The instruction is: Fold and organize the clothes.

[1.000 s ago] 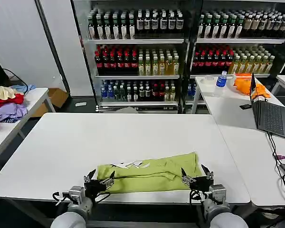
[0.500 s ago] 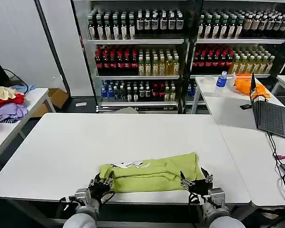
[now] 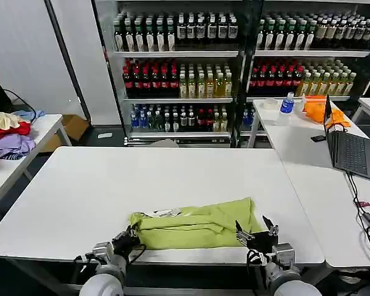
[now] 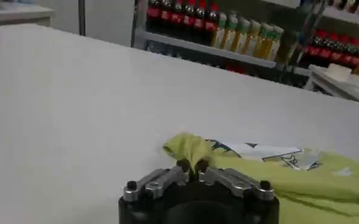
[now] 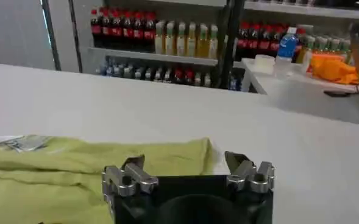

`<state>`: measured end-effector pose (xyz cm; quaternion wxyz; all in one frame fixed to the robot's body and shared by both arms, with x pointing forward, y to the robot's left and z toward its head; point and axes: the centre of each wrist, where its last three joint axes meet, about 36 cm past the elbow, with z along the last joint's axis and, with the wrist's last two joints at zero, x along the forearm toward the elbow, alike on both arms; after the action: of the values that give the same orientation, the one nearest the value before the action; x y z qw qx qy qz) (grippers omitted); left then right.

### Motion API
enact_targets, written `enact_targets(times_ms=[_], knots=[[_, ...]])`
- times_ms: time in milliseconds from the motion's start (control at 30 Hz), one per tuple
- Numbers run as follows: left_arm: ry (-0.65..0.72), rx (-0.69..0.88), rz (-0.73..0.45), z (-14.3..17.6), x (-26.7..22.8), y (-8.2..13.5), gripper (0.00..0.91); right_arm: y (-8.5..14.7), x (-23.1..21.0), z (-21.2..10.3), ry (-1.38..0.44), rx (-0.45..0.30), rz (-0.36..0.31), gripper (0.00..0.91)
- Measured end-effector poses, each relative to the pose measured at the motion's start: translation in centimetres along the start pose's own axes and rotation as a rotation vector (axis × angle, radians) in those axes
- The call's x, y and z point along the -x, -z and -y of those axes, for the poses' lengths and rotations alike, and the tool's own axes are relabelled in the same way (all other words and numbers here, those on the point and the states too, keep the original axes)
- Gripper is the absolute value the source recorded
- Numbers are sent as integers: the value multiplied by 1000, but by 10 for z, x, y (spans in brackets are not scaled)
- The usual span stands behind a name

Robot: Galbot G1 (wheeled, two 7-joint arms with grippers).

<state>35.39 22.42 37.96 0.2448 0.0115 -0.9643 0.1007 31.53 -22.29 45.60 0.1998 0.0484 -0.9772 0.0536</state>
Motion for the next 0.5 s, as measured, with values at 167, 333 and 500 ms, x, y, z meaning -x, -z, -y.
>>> enact_targets(times_ms=[167,333,500], knots=[[49,3,20,-33,0,17,20,1,3,2,-1,2,0,907],[118,20,52,-77,2,45,20,2,8,4,0,2,0,907],[163,15,93,-112,-5,82,20,3,12,4,3,3,0,907]])
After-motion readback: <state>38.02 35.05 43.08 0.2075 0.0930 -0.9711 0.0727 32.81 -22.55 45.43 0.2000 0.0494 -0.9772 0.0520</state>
